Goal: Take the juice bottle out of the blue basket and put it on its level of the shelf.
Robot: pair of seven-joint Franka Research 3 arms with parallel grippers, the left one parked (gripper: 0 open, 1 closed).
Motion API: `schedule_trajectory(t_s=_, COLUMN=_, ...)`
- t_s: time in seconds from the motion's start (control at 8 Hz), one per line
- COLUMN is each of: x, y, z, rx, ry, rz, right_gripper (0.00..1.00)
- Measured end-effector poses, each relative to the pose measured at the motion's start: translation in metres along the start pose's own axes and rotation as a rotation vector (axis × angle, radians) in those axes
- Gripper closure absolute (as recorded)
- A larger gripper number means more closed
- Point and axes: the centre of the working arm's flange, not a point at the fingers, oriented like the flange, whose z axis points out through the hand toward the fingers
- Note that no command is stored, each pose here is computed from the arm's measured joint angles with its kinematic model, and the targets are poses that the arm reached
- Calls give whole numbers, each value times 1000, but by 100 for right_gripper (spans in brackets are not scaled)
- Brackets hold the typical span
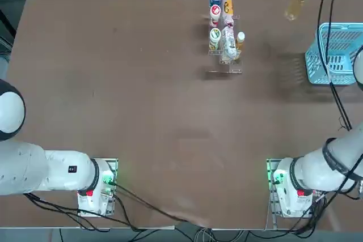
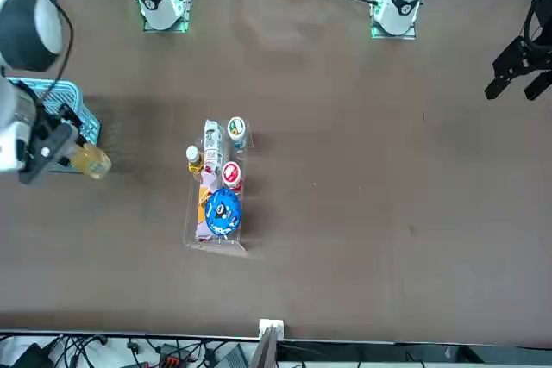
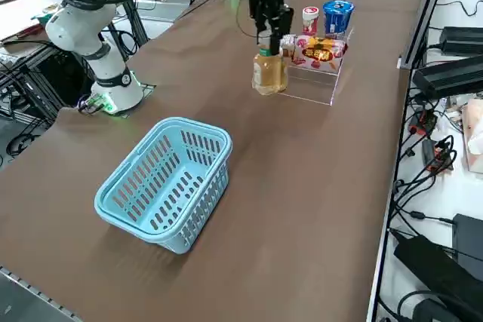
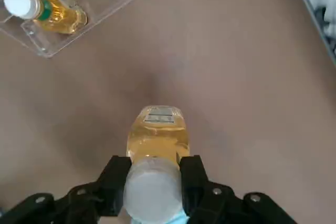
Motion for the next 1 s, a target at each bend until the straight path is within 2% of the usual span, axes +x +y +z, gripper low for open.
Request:
schedule_trajectory(t_s=0.5, x=65, y=-14, z=38, rx=-37, ry=47, rz=-142, right_gripper=46)
schedule_trajectory(t_s=1.0, x=115, y=-47, z=61, rx=-13, ry=72, rz=-272, right_gripper=46)
